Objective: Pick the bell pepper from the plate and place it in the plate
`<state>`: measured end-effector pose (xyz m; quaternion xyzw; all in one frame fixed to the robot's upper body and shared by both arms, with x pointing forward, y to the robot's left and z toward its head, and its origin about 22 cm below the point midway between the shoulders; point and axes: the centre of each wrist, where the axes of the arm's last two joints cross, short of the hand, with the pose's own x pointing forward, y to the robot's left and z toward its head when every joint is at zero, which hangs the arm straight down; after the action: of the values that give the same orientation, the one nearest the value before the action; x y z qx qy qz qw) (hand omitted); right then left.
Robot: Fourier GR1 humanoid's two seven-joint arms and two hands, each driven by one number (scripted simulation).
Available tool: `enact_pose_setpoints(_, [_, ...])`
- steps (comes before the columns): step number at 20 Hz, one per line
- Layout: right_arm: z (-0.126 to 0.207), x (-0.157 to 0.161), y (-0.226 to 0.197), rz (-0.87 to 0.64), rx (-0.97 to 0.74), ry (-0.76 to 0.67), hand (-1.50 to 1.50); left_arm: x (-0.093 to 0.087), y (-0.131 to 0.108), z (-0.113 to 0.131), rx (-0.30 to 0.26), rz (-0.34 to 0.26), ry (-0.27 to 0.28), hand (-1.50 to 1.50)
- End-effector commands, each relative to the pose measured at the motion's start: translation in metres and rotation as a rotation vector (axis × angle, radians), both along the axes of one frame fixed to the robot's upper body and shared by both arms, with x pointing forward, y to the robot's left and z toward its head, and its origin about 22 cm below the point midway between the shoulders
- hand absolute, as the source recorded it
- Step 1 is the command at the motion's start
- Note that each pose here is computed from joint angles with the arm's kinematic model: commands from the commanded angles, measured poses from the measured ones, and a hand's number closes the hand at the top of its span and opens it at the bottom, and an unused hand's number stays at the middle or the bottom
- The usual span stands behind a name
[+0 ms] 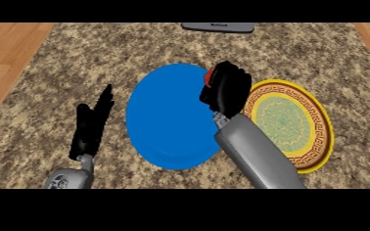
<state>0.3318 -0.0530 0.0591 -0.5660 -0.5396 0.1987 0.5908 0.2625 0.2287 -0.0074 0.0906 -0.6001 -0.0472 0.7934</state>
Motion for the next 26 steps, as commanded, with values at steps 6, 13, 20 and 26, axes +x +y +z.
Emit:
enact_pose_setpoints(6, [0.001, -0.008, 0.026, -0.077, 0.191, 0.349, 1.50, 0.003, 0.004, -0.010, -0.004, 0.022, -0.002, 0.00])
enact_pose_setpoints(13, [-0.025, -0.012, 0.031, 0.029, 0.249, 0.418, -1.50, 0.009, 0.012, 0.004, -0.010, 0.045, -0.003, 0.00])
enact_pose_setpoints(20, [0.014, -0.021, 0.045, 0.217, 0.484, -0.036, -1.50, 0.002, 0.015, 0.006, 0.007, 0.053, -0.008, 0.00])
enact_pose_setpoints(26, [0.011, -0.046, 0.033, 0.187, 0.745, -0.230, -1.50, -0.007, 0.020, -0.008, -0.008, 0.077, -0.012, 0.00])
